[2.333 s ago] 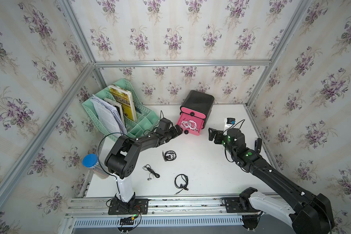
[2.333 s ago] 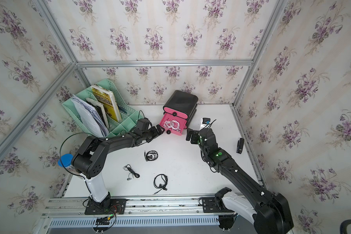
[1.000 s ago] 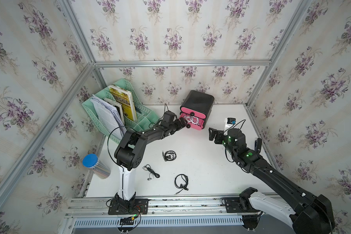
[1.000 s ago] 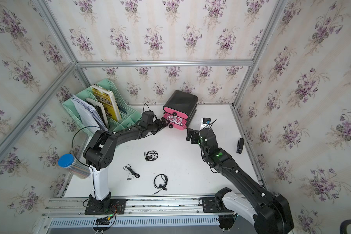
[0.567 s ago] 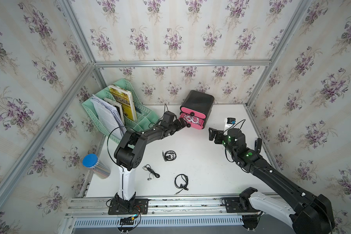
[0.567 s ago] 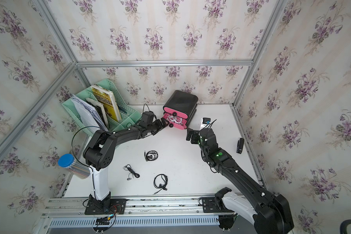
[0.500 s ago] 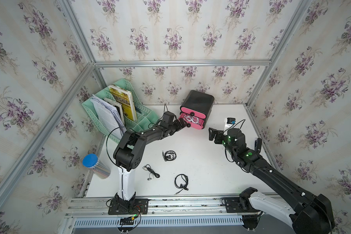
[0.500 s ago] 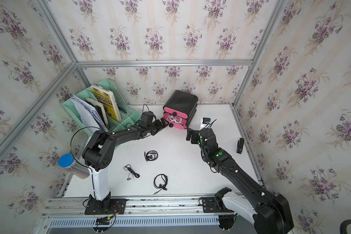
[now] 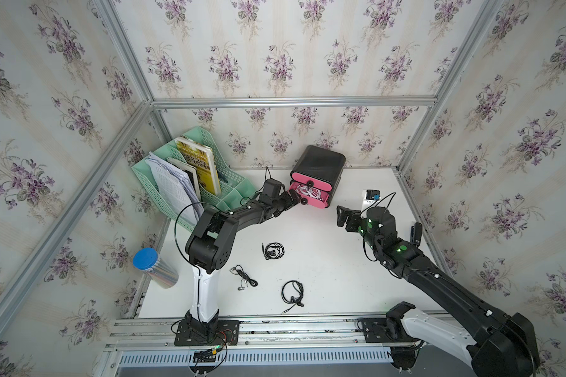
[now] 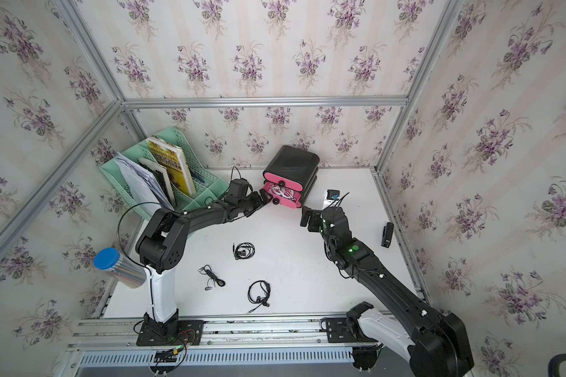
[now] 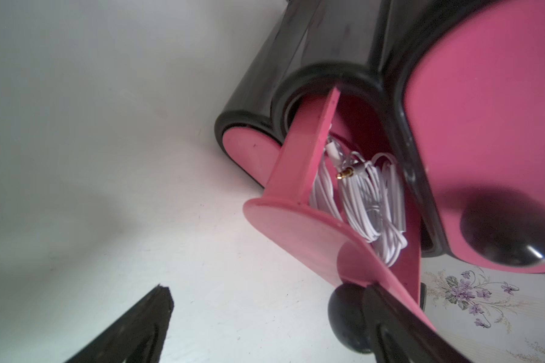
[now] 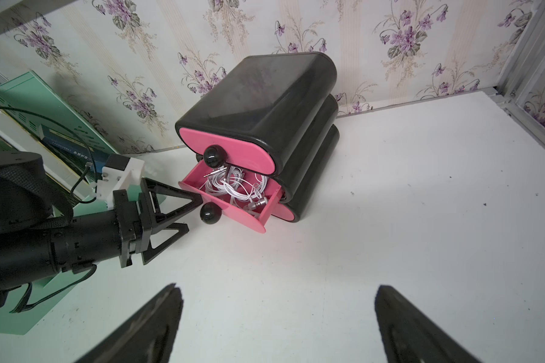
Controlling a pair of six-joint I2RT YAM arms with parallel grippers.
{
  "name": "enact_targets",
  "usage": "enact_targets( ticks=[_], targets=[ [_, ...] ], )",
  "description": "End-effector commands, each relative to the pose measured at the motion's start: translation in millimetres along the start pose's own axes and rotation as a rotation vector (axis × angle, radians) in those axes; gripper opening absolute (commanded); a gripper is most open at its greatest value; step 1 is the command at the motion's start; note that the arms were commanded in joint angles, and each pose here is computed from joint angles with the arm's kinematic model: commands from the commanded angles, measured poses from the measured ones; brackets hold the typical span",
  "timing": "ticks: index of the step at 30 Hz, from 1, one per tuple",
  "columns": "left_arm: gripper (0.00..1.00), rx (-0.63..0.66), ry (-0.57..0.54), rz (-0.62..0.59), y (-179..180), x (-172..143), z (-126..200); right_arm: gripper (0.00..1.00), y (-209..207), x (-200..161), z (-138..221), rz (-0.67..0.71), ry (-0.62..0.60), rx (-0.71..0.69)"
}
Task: Place the wired earphones into the drawer by color
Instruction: Close the drawer in the storage box.
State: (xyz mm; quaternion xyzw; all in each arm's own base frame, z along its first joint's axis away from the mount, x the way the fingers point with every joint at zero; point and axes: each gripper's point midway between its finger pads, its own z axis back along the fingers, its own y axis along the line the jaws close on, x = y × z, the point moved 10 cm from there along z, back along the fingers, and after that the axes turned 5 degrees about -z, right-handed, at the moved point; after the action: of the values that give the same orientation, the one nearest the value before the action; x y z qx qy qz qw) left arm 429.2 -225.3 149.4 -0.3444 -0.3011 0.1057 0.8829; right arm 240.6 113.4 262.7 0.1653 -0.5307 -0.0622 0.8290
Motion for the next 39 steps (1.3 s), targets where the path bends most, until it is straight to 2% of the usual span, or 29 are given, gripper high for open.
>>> enact_targets(
  ticks=[1, 21, 39],
  targets=[
    [0.99, -0.001, -0.001, -0.018, -1.9, 3.3, -2.1, 1.00, 0.2, 2.8, 1.3, 0.007, -0.015, -0.006],
    [0.99, -0.013, 0.003, -0.025, -8.1, 18.2, -28.9, 1.00, -0.6, 5.0, 5.4, 0.008, -0.026, -0.011],
    [0.99, -0.088, -0.059, 0.032, -12.6, 28.5, -48.3, 1.00, 0.0, 6.6, 4.8, 0.009, -0.029, -0.010]
  ],
)
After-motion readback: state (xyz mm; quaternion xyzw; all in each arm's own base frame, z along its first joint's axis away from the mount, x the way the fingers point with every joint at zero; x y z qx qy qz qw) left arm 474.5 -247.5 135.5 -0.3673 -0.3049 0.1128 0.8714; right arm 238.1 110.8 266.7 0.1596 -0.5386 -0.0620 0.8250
